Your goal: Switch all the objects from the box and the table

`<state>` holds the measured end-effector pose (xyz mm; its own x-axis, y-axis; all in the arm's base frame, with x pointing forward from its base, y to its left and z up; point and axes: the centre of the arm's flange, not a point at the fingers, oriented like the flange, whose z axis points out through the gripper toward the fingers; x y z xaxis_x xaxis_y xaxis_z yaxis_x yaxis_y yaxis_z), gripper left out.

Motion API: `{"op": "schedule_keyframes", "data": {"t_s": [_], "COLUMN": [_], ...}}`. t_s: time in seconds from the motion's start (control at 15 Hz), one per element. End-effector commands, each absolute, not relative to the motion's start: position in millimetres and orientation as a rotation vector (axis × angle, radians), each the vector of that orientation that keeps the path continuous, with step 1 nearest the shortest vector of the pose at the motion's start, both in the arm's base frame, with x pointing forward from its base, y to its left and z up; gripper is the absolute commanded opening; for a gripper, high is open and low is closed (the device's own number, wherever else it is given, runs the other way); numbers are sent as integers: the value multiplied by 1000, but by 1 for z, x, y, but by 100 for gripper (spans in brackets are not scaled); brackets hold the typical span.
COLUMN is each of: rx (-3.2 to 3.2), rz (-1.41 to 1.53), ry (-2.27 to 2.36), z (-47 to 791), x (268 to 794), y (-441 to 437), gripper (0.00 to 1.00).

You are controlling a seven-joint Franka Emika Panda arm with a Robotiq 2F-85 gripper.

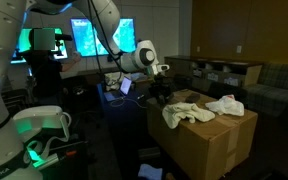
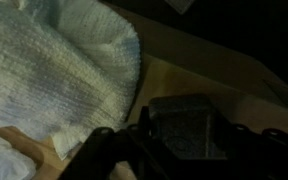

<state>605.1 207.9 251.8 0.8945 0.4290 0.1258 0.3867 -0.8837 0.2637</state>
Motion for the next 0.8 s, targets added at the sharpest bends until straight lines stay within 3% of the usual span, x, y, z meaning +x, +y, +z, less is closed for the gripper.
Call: {"op": "schedule_keyframes", "data": {"t_s": [0.0, 0.27, 0.33, 0.4, 0.53, 0.67, 0.73], "rx": [2840, 2849, 2853, 2857, 2865, 2876, 2888], "rz": [214, 205, 196, 189, 153, 118, 104], "ry": [658, 641, 639, 633, 639, 651, 652], "z": [242, 245, 248, 252, 263, 277, 285], "x": [641, 649, 651, 648, 643, 634, 631], "y": [216, 218, 217, 216, 214, 213, 212], "gripper": [34, 34, 44, 84, 84, 99, 100]}}
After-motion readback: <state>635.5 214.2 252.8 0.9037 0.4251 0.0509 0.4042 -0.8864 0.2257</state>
